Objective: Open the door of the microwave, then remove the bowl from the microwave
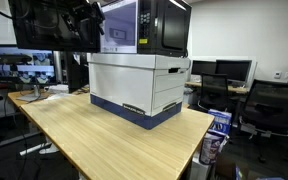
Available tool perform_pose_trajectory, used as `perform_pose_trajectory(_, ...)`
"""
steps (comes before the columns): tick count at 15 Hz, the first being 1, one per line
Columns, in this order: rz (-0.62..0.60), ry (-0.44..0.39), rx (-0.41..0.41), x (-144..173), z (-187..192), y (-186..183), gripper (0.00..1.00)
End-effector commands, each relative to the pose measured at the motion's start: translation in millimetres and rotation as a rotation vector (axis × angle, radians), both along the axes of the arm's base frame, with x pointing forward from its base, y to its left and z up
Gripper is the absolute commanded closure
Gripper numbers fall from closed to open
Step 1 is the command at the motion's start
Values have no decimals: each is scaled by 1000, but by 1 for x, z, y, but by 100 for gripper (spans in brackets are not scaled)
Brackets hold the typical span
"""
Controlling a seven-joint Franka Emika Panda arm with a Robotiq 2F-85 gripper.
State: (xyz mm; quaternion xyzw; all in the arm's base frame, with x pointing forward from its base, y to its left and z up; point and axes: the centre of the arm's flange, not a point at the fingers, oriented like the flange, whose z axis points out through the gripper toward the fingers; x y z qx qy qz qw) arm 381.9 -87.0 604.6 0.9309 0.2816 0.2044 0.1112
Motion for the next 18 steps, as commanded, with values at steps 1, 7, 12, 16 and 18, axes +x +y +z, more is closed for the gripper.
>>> perform_pose_trajectory(1,-190,22,32,13,4,7,0)
perform_pose_trajectory(7,-474,54,119,19,-4,-1,0)
perform_pose_trajectory(12,-578,76,150,18,-10,-5,0)
perform_pose_trajectory(16,-641,74,159,20,-9,-4,0)
perform_pose_trajectory(18,-605,59,179,16,-13,-5,0)
